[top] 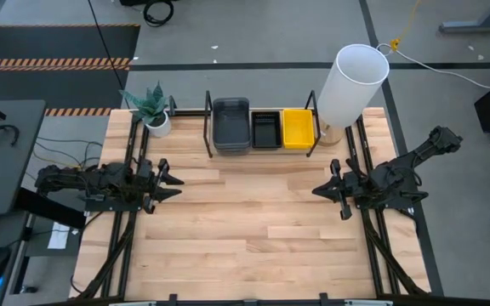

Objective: Stack baskets on shelf by color
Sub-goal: Return to Home Position

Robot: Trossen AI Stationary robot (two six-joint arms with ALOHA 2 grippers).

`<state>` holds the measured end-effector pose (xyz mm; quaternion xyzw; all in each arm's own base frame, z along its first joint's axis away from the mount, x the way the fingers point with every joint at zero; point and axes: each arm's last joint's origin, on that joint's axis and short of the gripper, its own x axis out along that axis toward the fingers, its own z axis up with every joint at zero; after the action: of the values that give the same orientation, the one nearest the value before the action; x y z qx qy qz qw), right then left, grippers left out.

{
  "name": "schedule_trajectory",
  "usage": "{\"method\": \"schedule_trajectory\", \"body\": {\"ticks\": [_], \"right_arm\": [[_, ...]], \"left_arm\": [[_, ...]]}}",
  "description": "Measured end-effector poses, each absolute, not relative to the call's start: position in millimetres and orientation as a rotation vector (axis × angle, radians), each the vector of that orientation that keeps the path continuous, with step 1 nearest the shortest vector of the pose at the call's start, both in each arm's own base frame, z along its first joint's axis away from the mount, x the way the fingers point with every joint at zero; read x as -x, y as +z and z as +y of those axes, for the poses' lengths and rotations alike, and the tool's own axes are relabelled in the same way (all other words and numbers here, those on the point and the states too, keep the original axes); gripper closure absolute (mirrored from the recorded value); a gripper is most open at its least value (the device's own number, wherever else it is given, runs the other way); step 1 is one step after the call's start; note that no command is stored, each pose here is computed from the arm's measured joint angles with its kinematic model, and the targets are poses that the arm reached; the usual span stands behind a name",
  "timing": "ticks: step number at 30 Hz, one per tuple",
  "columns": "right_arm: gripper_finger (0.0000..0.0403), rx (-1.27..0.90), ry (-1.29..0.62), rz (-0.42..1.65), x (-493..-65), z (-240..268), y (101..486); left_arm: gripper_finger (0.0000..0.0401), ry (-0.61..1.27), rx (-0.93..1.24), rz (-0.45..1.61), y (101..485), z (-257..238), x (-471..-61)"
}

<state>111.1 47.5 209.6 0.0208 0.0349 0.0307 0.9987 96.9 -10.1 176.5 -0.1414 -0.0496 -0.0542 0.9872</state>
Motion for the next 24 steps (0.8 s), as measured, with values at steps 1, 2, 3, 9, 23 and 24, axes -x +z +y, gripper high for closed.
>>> {"method": "schedule_trajectory", "body": {"ticks": [1,2,3,9,23,24], "right_arm": [[0.038,-0.037,0.061,0.078,-111.0,47.5,208.8],[0.038,-0.035,0.061,0.082,-111.0,47.4,208.3],[0.038,-0.033,0.061,0.087,-111.0,47.4,207.8],[0.038,-0.007,0.059,0.136,-110.4,47.1,202.6],[0.038,-0.007,0.059,0.136,-110.4,47.1,202.7],[0.038,-0.007,0.059,0.136,-110.4,47.1,202.7]], "left_arm": [[0.0249,-0.109,0.284,-0.1,176.5,-10.1,-96.9],[0.025,-0.109,0.284,-0.1,176.5,-10.1,-96.9],[0.025,-0.109,0.284,-0.1,176.5,-10.1,-96.9],[0.025,-0.109,0.284,-0.099,176.4,-10.1,-96.9],[0.0249,-0.109,0.284,-0.099,176.4,-10.1,-96.9],[0.0248,-0.109,0.284,-0.099,176.4,-10.1,-96.9]]}}
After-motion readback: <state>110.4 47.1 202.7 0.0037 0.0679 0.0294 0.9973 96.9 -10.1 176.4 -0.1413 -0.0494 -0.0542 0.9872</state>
